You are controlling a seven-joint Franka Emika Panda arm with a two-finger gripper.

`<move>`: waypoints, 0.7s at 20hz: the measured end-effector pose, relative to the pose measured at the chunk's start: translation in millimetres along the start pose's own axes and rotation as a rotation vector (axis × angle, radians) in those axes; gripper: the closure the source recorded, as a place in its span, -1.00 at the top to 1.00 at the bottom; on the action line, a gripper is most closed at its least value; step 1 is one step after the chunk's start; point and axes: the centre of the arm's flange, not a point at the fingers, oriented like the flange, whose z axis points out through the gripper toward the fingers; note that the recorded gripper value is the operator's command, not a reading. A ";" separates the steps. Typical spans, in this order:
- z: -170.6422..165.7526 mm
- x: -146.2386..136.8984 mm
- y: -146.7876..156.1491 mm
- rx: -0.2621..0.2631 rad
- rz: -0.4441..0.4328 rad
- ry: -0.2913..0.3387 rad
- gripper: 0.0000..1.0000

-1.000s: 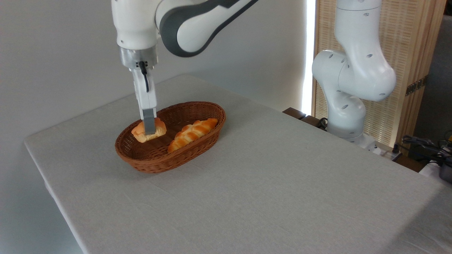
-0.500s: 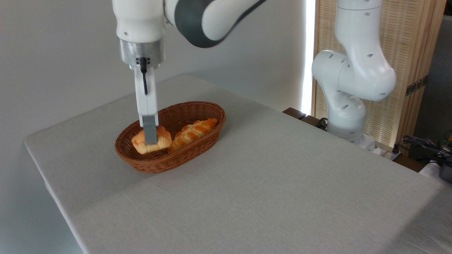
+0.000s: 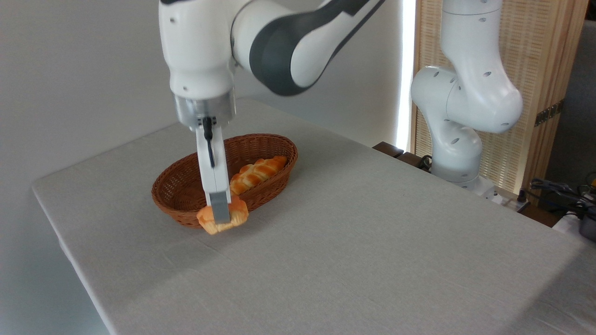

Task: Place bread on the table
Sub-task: 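Carry the roll over the basket rim and lower it onto the table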

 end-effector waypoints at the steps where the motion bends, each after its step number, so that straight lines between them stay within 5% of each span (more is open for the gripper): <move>1: 6.7 -1.0 -1.2 -0.003 -0.002 -0.002 0.74; 5: 19.7 -3.3 -3.9 -0.003 -0.008 -0.004 0.99; 14: 25.5 -5.8 -6.5 0.004 -0.006 -0.003 1.00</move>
